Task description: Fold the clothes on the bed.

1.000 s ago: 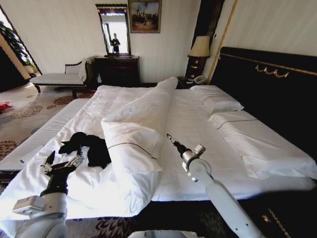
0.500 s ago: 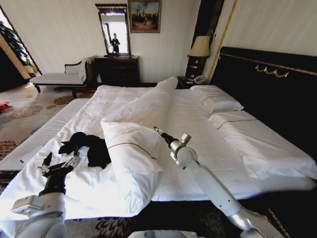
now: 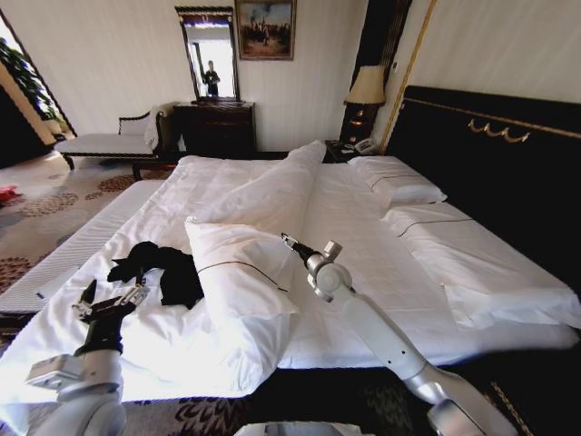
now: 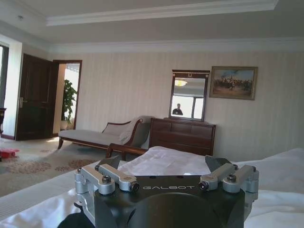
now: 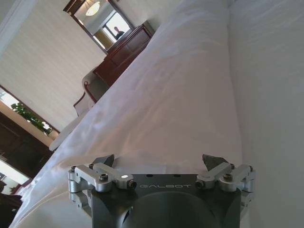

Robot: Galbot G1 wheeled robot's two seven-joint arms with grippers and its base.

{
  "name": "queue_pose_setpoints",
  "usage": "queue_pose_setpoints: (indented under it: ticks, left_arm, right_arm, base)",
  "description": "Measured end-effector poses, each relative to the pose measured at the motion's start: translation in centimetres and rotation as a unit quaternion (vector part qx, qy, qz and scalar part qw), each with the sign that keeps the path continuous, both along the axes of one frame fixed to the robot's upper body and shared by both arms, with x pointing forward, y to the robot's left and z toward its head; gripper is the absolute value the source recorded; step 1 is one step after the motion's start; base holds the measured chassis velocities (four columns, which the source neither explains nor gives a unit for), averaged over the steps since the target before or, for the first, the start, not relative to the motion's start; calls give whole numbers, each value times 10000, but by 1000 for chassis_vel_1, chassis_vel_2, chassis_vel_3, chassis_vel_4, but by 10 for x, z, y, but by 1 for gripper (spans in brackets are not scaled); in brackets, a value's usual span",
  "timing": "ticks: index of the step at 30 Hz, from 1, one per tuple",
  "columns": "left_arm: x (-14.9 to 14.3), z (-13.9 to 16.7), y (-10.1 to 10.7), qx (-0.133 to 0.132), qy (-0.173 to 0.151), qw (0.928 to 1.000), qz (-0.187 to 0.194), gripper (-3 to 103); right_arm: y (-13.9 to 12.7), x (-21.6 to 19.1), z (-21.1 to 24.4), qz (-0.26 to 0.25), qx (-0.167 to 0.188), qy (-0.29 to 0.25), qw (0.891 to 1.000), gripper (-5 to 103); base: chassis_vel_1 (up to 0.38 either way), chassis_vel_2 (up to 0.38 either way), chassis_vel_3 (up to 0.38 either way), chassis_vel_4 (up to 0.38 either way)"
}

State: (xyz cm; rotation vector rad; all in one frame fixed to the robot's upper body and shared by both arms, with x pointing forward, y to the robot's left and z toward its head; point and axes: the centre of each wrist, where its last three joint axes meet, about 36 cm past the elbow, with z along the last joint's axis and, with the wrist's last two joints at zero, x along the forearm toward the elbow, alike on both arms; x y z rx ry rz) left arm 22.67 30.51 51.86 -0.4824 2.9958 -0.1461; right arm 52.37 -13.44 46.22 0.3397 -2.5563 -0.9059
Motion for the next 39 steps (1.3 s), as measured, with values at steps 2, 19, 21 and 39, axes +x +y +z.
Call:
queue_pose_setpoints:
  ticks: [2,19,21,39]
  left_arm:
    - [0,7,-4,-171,-5,9998,-39,100]
    - [4,4,0,-151,7,9999,33,100]
    - [5,3,1,-133,5,9999,43,100]
    - [3,3,6,-58,-23,9999,114,100]
  right_arm:
    - [9,-1,2,95,128,38,9999,100]
    - [42,2,13,413,928,-116,9948,95]
    - [44,-1,11,499,988,-194,9937,93]
    - [48,3,-4,415,717,-309,9961,34]
  base:
    - [0,0,0,0]
    - [0,0,0,0]
    - [0,0,0,0]
    - [0,0,0,0]
